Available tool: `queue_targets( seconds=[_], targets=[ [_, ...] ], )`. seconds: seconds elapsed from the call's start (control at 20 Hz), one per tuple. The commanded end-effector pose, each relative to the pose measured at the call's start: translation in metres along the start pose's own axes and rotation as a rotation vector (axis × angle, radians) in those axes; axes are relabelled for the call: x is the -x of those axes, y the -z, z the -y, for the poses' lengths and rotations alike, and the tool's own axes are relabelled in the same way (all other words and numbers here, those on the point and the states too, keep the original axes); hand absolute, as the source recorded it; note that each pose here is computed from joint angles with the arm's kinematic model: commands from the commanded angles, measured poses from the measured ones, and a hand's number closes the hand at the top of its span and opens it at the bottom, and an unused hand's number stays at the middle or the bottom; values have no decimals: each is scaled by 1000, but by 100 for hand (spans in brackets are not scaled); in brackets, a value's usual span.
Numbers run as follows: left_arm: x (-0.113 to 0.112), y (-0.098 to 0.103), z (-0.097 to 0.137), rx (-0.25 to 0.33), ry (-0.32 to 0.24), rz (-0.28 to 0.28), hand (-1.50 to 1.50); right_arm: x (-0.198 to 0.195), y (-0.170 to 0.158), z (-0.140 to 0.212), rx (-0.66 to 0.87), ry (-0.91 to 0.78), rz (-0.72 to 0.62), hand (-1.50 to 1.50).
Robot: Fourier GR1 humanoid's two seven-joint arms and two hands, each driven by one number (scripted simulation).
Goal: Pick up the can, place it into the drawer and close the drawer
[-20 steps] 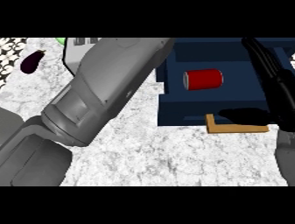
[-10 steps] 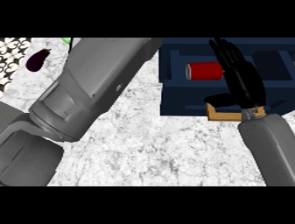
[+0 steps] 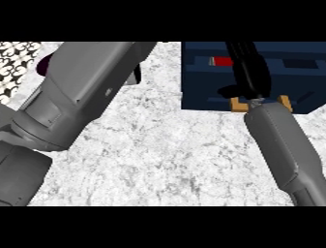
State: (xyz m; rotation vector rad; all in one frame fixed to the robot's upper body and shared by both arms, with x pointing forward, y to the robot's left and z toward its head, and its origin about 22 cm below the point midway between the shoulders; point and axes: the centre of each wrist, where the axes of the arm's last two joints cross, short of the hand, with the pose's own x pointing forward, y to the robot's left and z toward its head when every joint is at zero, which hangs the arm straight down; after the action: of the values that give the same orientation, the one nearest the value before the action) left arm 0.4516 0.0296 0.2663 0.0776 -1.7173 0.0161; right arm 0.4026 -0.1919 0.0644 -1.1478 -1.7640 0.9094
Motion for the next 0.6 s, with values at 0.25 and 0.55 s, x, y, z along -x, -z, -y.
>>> queue_targets(
  seconds=[0.25, 0.55],
  targets=[
    [-3, 3, -28, 16, -6, -10, -150, 10, 34, -6, 107, -55, -31, -150],
    [2, 3, -50, 23, 15, 10, -150, -8, 68, 14, 181, -78, -30, -150]
  ],
)
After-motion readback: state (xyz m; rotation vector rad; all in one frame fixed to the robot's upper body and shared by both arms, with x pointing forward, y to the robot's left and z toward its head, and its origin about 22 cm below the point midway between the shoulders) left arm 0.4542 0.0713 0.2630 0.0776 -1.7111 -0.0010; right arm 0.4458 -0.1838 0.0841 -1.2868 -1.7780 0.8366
